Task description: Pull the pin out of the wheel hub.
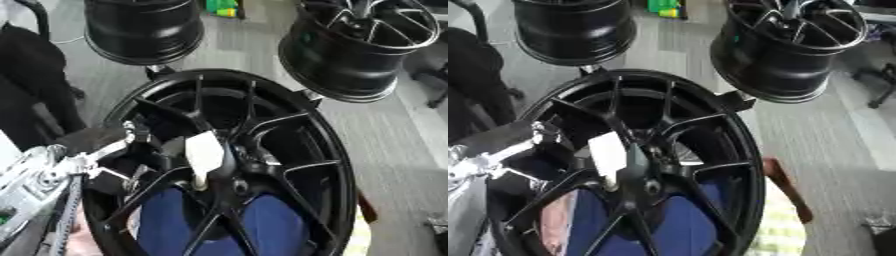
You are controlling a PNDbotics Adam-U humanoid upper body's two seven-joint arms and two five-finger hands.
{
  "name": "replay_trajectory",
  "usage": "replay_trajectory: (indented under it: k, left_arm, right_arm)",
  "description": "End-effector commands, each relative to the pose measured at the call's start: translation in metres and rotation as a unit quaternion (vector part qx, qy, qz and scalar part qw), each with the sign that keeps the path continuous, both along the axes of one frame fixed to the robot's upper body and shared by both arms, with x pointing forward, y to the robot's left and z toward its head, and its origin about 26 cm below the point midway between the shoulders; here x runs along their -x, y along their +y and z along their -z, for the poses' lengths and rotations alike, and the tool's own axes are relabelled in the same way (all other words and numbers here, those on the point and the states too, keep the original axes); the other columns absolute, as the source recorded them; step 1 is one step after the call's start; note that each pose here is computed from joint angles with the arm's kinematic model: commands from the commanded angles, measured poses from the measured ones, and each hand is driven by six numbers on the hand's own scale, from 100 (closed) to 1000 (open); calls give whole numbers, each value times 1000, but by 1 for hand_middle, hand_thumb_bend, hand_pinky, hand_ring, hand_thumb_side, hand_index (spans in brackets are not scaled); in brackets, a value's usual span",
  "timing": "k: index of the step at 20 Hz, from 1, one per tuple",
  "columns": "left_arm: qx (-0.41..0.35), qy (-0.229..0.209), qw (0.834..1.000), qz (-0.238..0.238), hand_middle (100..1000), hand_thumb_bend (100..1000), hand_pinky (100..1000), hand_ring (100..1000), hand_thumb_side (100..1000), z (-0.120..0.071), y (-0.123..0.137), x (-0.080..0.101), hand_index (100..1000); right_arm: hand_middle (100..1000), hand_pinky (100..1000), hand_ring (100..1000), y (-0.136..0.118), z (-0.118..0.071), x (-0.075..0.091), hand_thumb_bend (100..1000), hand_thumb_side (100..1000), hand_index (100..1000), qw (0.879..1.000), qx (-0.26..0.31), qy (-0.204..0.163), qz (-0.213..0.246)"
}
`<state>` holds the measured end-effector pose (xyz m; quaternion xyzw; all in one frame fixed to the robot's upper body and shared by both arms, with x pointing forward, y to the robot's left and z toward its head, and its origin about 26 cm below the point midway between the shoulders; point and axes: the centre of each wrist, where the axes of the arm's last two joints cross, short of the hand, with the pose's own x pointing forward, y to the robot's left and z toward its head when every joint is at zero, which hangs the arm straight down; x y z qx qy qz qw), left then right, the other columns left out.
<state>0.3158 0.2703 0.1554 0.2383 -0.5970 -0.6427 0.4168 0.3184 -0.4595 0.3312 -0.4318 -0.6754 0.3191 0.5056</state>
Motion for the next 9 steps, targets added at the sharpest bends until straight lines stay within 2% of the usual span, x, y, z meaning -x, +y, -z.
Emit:
replay_trajectory:
  k: [1, 4, 9]
  left_arm:
    - [-4, -9, 1000, 2, 591, 244, 729, 701, 200, -7, 1, -1, 735]
    - [-3, -12, 1000, 5, 591, 242, 728, 701, 201, -9, 0, -1, 735]
    - [-2, -15, 1000, 8, 592, 242, 729, 701, 201, -11, -2, -1, 735]
  right_arm:
    - [761, 857, 798, 22, -24, 8, 100, 548, 827, 998, 1, -54, -30]
    - [762, 861, 803, 47, -24, 9, 100, 532, 828, 994, 3, -74, -77]
    - [763, 867, 809, 85, -26, 19, 100, 515, 833, 988, 40, -66, -135]
